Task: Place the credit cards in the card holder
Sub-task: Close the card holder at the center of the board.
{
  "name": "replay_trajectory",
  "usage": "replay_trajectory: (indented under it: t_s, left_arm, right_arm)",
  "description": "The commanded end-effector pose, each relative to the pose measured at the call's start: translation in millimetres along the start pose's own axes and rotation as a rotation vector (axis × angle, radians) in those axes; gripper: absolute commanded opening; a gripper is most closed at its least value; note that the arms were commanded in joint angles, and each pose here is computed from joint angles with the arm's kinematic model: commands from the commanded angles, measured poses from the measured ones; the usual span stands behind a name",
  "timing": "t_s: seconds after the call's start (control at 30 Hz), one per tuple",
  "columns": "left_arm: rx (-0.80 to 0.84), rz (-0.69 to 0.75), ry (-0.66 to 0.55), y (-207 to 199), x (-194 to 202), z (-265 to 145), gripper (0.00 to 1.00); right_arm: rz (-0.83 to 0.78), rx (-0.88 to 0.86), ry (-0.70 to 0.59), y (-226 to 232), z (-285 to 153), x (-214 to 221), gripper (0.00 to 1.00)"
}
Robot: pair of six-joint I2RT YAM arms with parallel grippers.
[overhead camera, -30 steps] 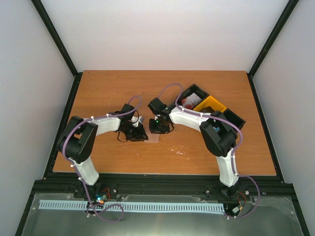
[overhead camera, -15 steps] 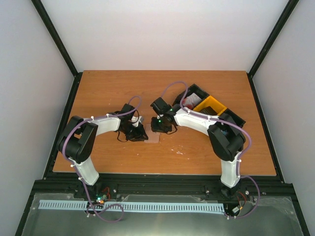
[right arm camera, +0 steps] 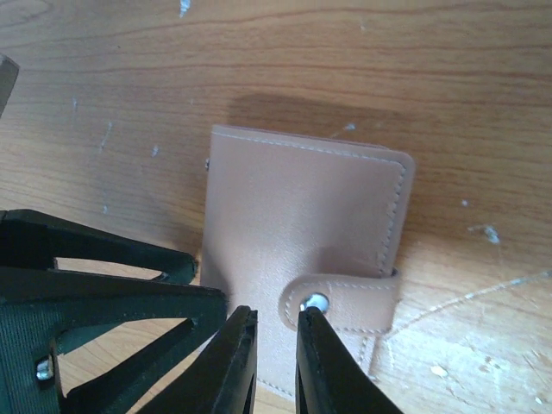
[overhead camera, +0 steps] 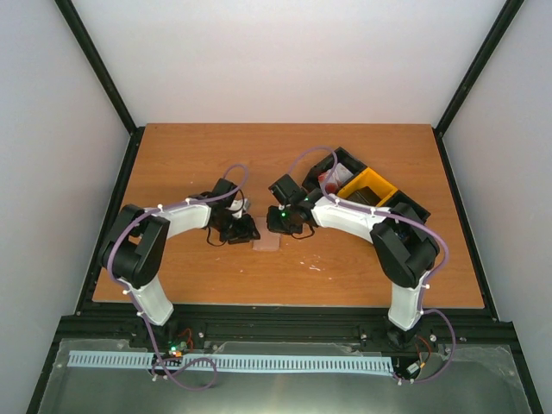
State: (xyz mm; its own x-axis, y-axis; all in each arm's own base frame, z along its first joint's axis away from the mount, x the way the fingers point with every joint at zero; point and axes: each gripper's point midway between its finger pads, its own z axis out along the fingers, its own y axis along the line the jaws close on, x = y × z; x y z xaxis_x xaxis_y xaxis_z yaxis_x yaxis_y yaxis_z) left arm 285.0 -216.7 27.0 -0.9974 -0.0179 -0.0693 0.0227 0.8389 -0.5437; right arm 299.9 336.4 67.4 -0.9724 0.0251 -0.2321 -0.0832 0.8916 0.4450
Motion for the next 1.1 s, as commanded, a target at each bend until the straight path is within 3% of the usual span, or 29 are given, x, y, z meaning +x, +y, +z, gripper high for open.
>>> replay_trajectory:
  t_s: [0.0,0.37,1.07]
  left_arm:
    - [-0.037,-0.001,-0.064,-2,-17,-11,0.41]
    - [-0.030,-0.008,-0.034,1,-13,-2,0.35]
    - [-0.014,-0.004,-0.002,4,-3,5,0.33]
  right_arm:
    - [0.022,-0.040,-0.018,4,7,-8,0.15]
    - [0.050,0.013,0.020,-14,18,1,0.10]
    - [0.041,-0.004,0.093,-12,34,10,0.07]
